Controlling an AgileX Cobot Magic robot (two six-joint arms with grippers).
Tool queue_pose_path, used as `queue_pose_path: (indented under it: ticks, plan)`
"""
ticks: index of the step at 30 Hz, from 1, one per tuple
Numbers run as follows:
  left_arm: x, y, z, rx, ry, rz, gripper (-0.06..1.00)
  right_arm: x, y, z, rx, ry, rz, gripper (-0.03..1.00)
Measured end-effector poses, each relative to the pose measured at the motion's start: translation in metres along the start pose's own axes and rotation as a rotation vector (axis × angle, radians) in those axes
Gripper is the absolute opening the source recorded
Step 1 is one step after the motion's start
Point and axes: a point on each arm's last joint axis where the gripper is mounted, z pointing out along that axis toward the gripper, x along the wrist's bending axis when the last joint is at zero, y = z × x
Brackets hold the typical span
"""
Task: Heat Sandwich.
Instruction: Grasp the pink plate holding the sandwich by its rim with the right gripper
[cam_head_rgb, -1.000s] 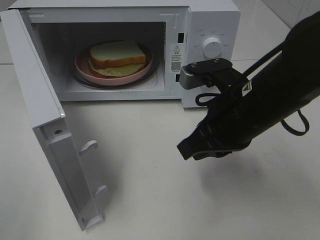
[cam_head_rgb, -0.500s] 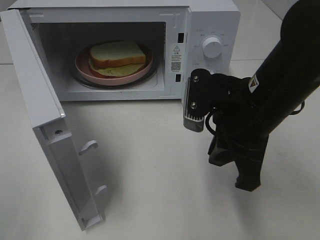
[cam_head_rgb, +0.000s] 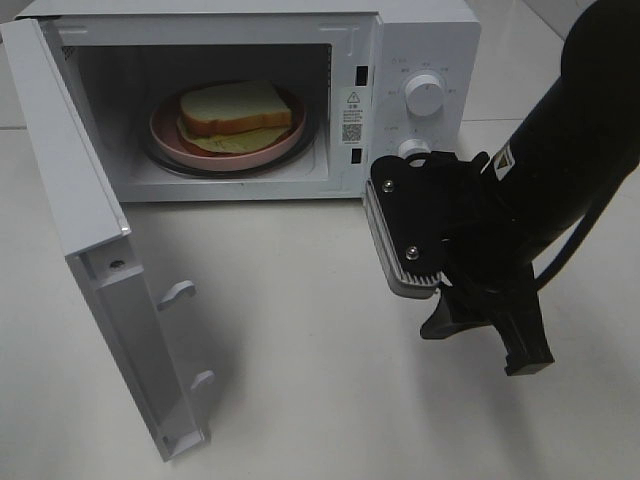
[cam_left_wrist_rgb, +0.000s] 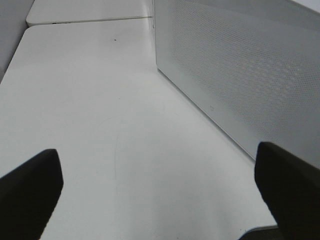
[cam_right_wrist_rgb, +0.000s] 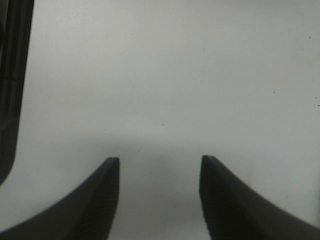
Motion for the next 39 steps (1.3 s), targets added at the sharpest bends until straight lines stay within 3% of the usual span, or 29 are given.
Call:
queue_pose_path:
  ticks: [4, 8, 19, 26, 39]
  plan:
    - [0.0, 0.0, 0.0, 0.0, 0.0, 0.0, 0.98, -0.001, 0.0, 0.0, -0.001, -0.006, 0.029, 0.76]
    - [0.0, 0.0, 0.0, 0.0, 0.0, 0.0, 0.98, -0.001, -0.002, 0.0, 0.021, -0.014, 0.051, 0.86]
    - [0.0, 0.0, 0.0, 0.0, 0.0, 0.0, 0.98, -0.009, -0.005, -0.005, 0.08, -0.063, -0.004, 0.87]
    - [0.0, 0.0, 0.0, 0.0, 0.0, 0.0, 0.98, -0.032, 0.004, -0.022, 0.075, -0.157, -0.028, 0.86]
    - [0.0, 0.0, 0.0, 0.0, 0.0, 0.0, 0.98, -0.066, 0.032, -0.019, 0.083, -0.212, -0.108, 0.84]
